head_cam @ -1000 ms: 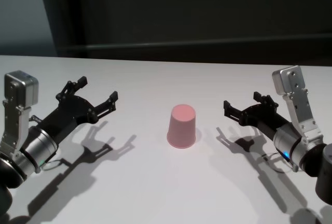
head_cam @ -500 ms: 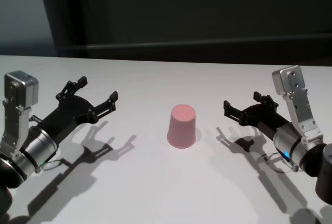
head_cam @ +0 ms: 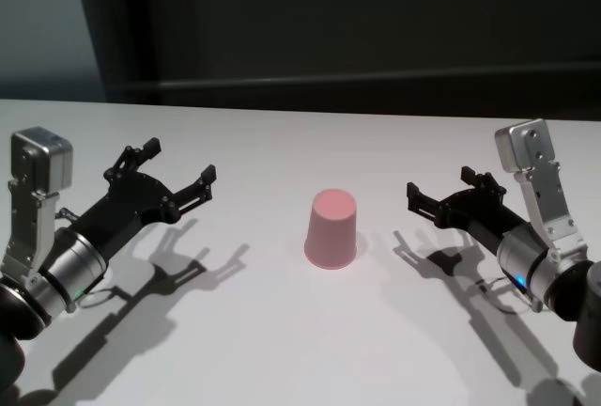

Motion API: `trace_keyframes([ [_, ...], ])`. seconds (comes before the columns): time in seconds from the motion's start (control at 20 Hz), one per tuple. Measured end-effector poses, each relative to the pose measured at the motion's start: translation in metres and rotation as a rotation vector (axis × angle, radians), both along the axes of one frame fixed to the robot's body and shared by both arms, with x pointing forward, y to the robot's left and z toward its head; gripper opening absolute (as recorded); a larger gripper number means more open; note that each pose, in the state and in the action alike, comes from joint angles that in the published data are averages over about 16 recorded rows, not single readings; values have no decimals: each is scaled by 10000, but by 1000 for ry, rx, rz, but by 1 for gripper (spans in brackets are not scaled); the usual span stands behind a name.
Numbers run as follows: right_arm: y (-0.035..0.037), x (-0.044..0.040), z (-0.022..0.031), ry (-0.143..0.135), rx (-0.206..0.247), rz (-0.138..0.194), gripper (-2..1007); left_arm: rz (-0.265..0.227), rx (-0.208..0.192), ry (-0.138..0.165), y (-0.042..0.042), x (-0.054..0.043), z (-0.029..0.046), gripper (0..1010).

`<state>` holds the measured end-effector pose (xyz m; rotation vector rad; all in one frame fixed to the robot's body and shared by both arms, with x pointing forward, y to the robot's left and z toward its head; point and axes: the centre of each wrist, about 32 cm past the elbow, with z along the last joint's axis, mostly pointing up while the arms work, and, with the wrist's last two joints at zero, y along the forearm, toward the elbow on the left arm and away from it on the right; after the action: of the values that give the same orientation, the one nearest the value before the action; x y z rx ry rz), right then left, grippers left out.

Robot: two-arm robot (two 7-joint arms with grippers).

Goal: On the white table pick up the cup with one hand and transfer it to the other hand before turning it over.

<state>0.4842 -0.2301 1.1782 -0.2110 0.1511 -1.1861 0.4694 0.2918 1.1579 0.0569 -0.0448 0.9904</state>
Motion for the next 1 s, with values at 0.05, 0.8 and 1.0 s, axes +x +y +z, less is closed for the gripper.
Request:
trace_keyframes([
  [0.05,0,0,0,0,0,0,1002,0,0,0,0,0,0,1001],
  [0.8,0,0,0,0,0,0,1002,0,0,0,0,0,0,1001],
  [1.0,0,0,0,0,0,0,1002,0,0,0,0,0,0,1001],
])
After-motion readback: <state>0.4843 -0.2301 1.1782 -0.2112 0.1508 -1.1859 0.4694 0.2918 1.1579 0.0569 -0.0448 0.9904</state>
